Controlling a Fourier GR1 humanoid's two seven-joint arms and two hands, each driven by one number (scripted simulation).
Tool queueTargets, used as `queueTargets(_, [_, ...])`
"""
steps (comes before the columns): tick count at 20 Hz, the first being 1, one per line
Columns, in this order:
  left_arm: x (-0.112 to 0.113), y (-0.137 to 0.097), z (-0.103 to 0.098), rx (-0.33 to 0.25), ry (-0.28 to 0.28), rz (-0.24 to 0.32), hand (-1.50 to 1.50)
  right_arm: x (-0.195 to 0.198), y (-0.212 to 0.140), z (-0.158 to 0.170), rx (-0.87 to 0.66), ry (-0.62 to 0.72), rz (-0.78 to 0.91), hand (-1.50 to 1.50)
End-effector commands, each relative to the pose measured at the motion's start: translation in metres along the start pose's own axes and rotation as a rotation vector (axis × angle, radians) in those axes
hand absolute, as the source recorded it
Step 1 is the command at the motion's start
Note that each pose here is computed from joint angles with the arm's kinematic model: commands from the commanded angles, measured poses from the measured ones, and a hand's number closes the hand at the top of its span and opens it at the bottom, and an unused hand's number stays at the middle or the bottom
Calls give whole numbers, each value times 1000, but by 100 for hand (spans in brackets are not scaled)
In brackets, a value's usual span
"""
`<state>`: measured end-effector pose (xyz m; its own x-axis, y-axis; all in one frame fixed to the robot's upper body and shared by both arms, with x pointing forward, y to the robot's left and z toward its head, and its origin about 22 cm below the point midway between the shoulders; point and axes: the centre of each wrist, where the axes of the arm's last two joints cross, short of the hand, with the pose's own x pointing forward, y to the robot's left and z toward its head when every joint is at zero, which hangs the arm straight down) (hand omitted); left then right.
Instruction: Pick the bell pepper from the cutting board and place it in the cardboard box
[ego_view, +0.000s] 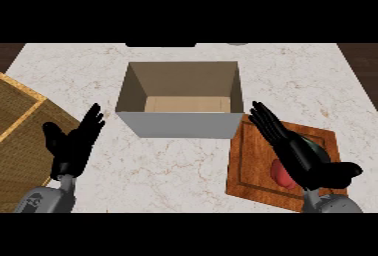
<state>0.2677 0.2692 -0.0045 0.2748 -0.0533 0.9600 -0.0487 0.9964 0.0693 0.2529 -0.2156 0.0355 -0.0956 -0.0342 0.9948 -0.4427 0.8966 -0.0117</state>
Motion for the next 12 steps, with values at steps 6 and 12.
queueTargets(6, [16, 40, 5, 137, -168, -302, 0, 76, -56, -10, -659, -380, 412, -150])
queueTargets(12, [2, 39, 20, 123, -149, -285, 0, 19, -70, 37, -1236, -178, 577, -150])
